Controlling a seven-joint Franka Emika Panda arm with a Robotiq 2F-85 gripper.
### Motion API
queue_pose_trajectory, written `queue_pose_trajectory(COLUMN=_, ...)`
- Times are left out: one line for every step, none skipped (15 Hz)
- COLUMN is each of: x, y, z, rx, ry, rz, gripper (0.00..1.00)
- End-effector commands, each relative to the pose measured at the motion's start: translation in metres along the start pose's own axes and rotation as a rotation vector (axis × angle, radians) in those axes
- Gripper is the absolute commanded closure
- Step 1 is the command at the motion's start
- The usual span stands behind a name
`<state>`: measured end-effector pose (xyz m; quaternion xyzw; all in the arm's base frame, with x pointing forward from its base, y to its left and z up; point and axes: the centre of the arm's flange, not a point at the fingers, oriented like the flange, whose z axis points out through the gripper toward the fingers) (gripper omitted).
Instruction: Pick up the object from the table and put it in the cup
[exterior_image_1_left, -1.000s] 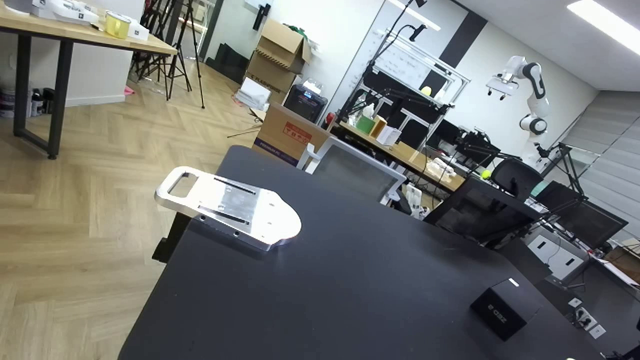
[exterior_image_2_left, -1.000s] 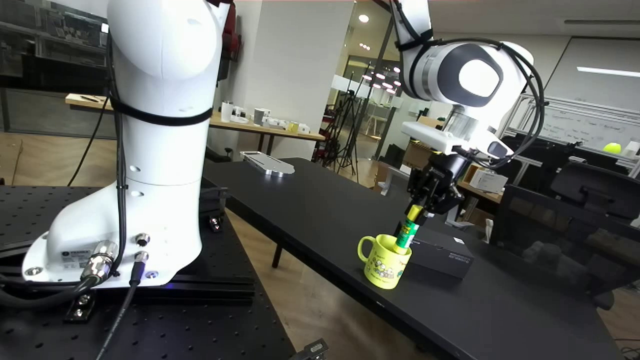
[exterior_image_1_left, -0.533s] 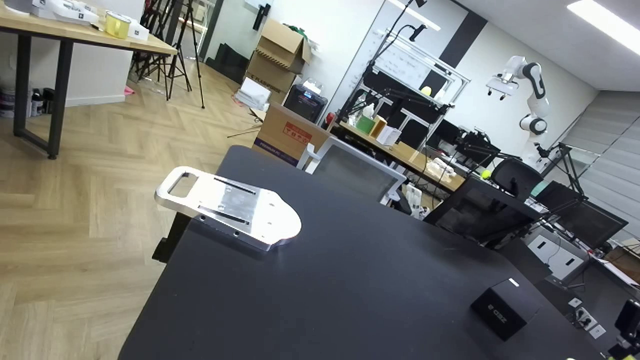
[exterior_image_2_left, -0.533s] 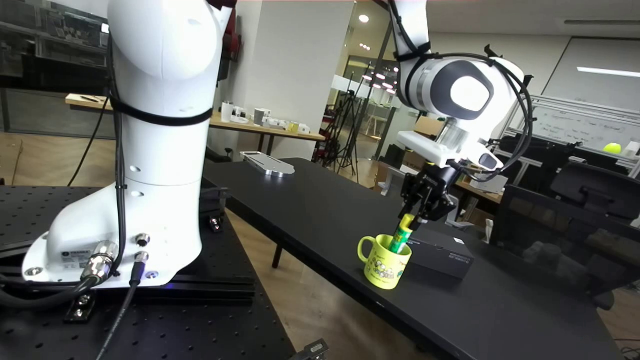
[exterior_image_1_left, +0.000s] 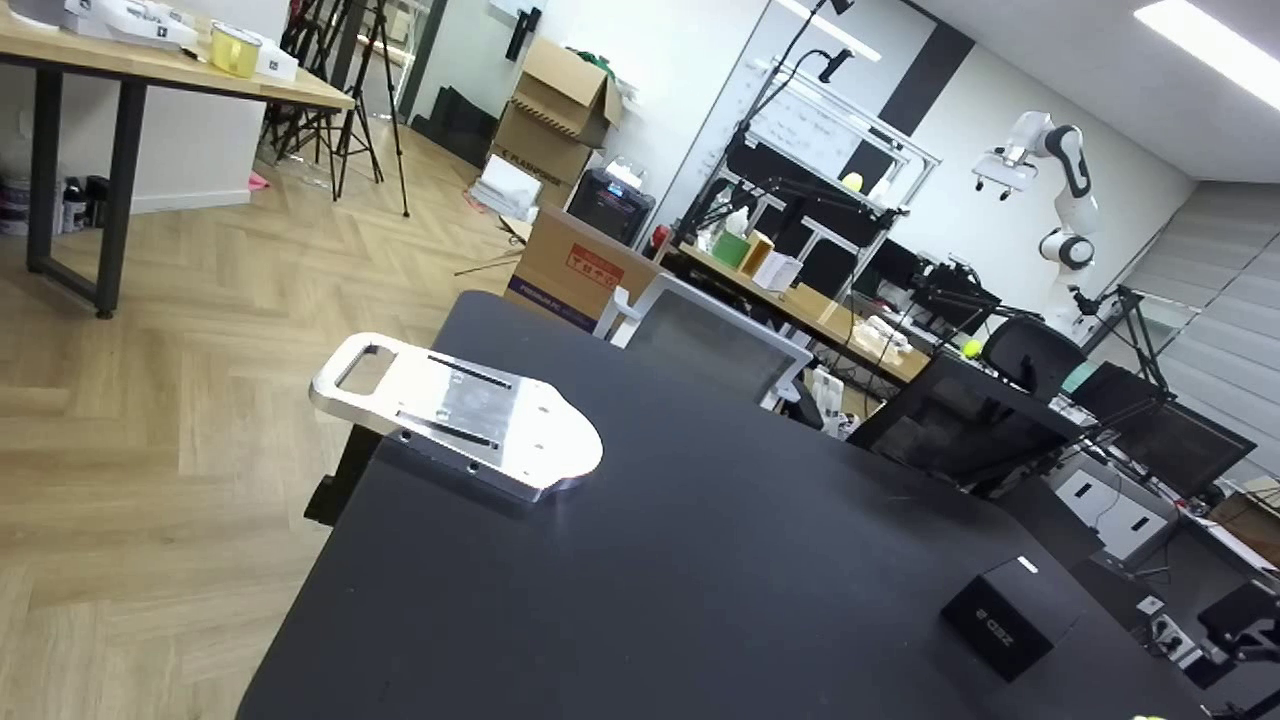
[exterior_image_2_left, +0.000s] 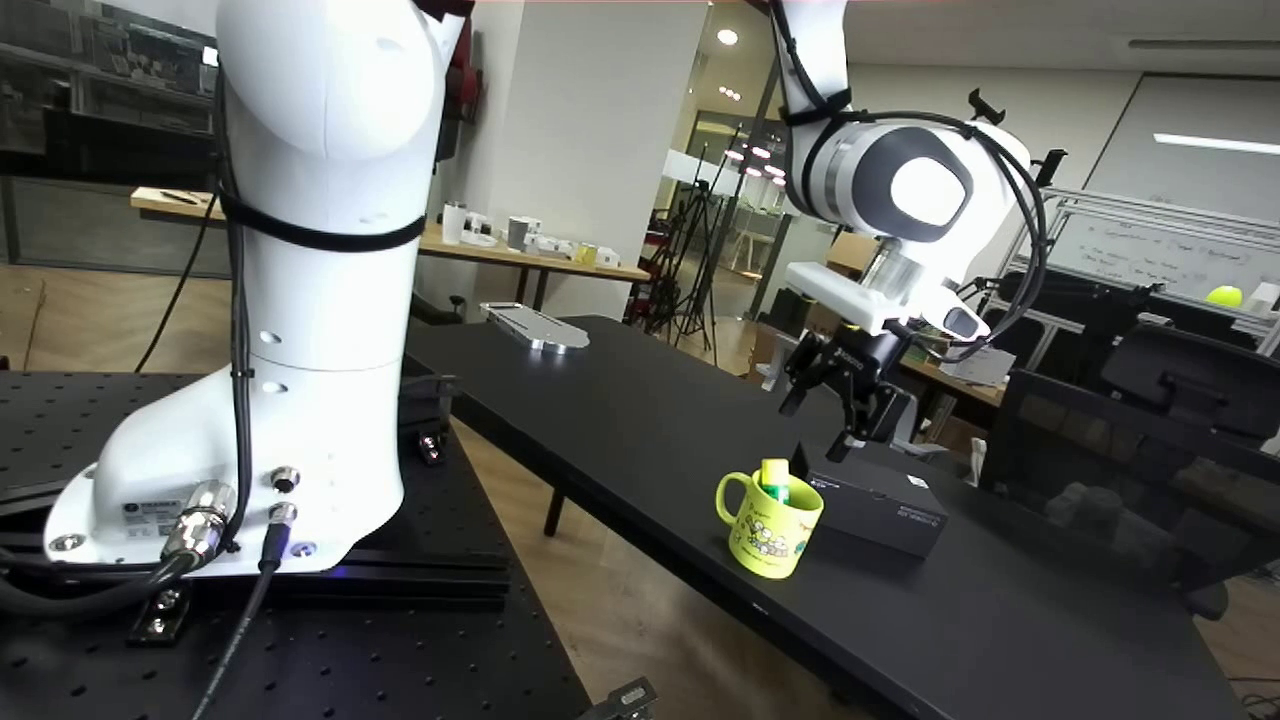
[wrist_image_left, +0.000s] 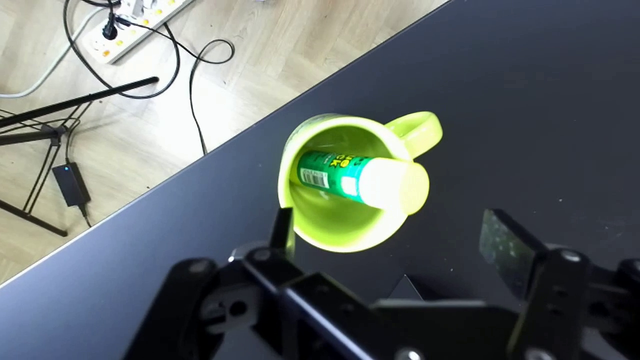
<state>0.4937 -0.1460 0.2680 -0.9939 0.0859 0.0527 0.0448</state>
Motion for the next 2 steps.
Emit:
queue_pose_trajectory(x=-0.0018, y=-0.0005, z=-0.0033, rx=0.0, ry=-0.009, rz=-0.004, gripper=0.0)
queue_pose_trajectory(x=-0.0037, y=-0.001, z=-0.0084, rx=-0.001, ry=-0.014, rz=-0.008, gripper=0.0)
